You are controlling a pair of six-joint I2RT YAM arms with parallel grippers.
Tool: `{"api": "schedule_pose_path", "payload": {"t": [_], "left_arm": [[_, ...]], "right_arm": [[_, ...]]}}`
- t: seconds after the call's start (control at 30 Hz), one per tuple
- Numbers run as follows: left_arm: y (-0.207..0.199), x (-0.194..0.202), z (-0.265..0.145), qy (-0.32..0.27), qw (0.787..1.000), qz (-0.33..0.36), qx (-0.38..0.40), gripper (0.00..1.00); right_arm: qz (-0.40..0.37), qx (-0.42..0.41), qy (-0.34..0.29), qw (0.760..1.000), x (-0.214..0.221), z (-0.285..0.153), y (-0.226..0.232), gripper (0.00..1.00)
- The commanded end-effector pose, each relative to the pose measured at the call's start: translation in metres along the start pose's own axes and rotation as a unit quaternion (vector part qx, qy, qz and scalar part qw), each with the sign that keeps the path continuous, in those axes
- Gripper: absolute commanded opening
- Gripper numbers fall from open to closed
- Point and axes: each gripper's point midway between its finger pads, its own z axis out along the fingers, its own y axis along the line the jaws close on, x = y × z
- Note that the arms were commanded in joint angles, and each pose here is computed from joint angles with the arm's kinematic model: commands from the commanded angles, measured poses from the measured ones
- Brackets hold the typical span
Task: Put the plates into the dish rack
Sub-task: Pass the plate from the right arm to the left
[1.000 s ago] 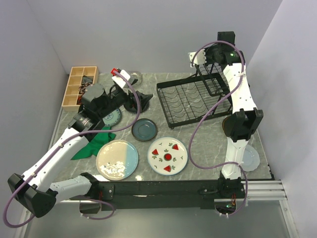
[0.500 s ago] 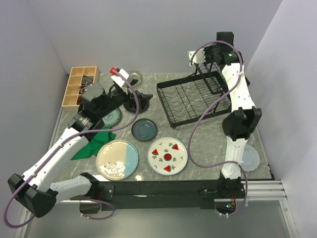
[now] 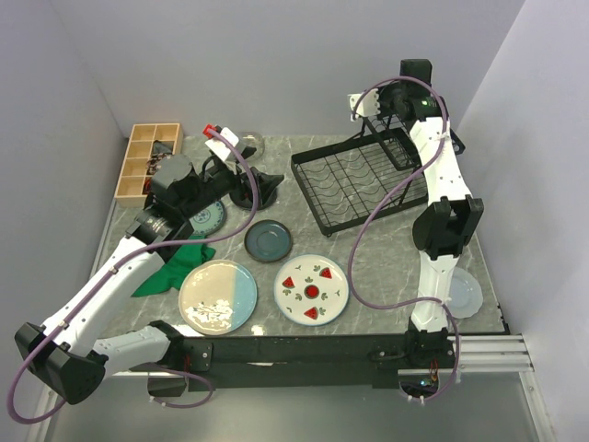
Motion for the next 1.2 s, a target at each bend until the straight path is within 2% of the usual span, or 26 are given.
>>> {"api": "schedule_pose_path", "payload": {"t": [0.0, 0.27, 0.53, 1.17], "left_arm": [[-0.002, -0.023, 0.001, -0.034, 0.999, 0.0, 0.009, 0.99], [-0.002, -0.023, 0.0, -0.036, 0.999, -0.001, 0.01, 0.99], [-0.002, -0.022, 0.0, -0.034, 0.999, -0.002, 0.01, 1.0], [-0.001, -0.023, 0.0, -0.035, 0.999, -0.001, 0.009, 0.99]], "right_arm": [[-0.035, 0.046, 0.017, 0.998, 0.008, -0.002, -0.025, 0.1], [-0.098, 0.025, 0.03, 0.994, 0.011, -0.008, -0.023, 0.06], [-0.15, 0.013, 0.04, 0.988, 0.014, -0.01, -0.026, 0.07], [-0.191, 0.012, 0.052, 0.98, 0.018, 0.008, -0.026, 0.11]]}}
